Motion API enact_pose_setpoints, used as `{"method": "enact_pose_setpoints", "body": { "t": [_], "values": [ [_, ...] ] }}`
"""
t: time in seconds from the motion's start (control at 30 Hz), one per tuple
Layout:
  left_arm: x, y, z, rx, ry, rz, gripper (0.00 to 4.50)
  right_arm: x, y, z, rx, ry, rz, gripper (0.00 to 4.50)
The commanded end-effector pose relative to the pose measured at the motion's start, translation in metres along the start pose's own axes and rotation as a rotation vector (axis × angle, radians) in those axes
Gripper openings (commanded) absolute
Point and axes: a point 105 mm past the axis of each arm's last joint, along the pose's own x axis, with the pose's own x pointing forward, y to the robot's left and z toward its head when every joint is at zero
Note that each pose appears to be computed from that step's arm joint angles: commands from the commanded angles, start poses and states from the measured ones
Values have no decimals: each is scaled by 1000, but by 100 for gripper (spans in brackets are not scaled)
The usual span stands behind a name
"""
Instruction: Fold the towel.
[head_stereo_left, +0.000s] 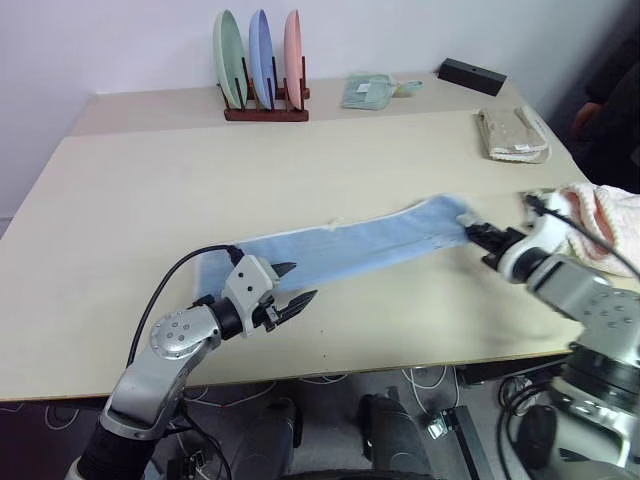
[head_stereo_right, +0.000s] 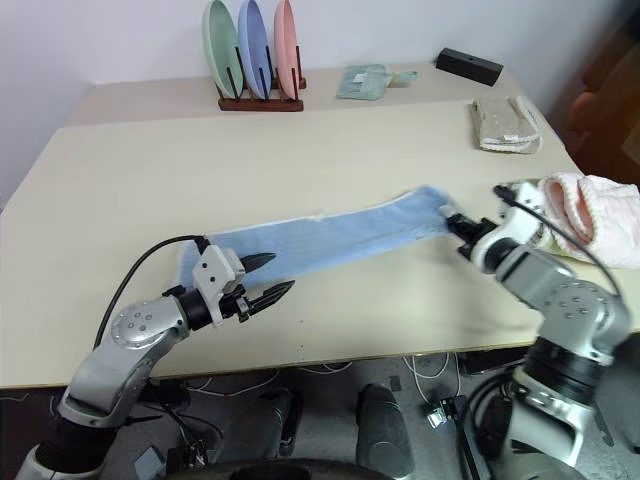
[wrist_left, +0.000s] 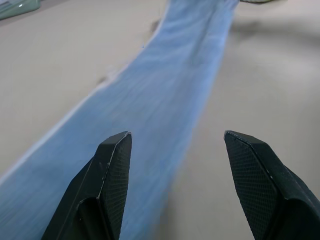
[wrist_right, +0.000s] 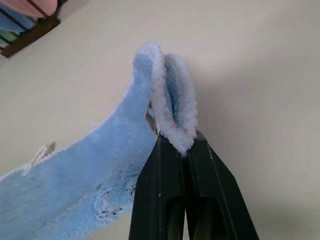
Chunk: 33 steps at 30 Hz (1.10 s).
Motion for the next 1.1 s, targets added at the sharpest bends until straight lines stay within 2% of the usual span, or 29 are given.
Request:
{"method": "enact_pose_setpoints", "body": {
  "t": [0.03,0.13,0.2,0.27,0.5,0.8,0.83,0.9,1.0,1.1],
  "values": [
    [2,1,7,30,-34,-11,299,-7,45,19,-387,-44,161,5],
    [4,1,6,35,-35,-14,299,-9,77,12,-611,-29,307,5],
    [4,2,6,37,-37,-12,299,-9,108,-2,-719,-10,450,5],
    [5,3,6,38,-40,-9,299,-7,127,-21,-829,32,549,5],
    [4,2,7,42,-39,12,299,22,143,-76,-1012,137,623,5],
    [-3,3,6,41,-23,38,299,20,151,-90,-979,167,707,5],
    [-3,2,6,41,-22,39,299,19,151,-87,-969,161,708,58],
    [-4,2,6,40,-21,40,299,13,152,-79,-963,128,729,132],
    [-6,4,5,37,-16,47,299,-5,157,-63,-940,71,816,270],
    [-9,6,4,30,-9,58,299,-17,158,-44,-880,10,860,270]
  ]
}}
